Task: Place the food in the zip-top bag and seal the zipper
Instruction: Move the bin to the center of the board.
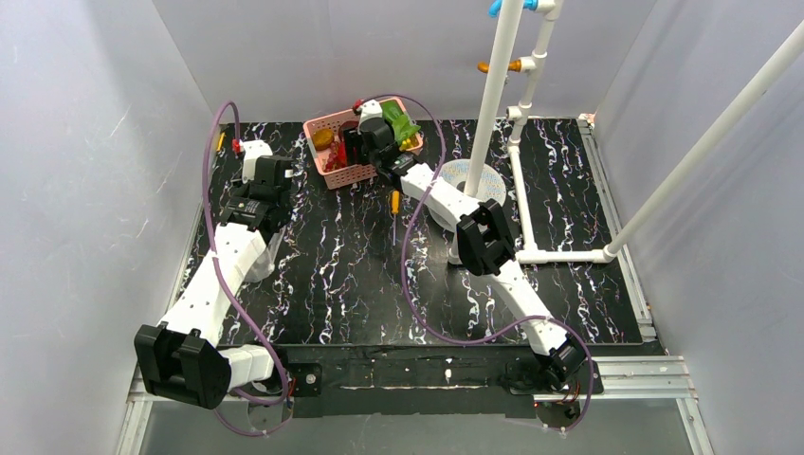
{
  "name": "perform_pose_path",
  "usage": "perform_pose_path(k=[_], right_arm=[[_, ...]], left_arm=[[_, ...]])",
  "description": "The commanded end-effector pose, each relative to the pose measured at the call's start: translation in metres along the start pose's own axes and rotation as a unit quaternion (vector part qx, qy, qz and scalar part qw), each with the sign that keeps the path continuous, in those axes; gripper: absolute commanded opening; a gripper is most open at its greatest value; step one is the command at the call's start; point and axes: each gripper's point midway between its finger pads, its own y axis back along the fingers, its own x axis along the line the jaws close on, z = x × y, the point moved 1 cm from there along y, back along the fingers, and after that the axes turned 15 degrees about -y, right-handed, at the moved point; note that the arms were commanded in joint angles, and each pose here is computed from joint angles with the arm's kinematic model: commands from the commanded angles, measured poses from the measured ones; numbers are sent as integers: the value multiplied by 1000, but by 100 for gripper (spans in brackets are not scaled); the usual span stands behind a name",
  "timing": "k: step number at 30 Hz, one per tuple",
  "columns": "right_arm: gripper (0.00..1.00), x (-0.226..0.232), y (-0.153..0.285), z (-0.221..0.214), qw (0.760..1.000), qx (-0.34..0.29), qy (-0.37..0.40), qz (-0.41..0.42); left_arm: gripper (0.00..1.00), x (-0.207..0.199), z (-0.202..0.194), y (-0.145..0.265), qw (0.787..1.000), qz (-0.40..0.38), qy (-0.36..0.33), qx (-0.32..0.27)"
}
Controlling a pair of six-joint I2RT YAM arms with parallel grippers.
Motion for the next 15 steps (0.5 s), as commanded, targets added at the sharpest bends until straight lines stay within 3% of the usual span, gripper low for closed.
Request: perform_pose_path(k=[1, 8, 15], right_arm=[[73, 22, 4, 9, 994, 16, -98, 55], [74, 29, 19, -39, 975, 120, -174, 63], [77, 34, 31, -72, 967, 181, -168, 56]], left_arm=[[0, -2, 3, 1, 1000, -7, 21, -11], [0, -2, 4, 3, 1000, -12, 24, -14], [0, -1, 2, 4, 1000, -12, 24, -15]])
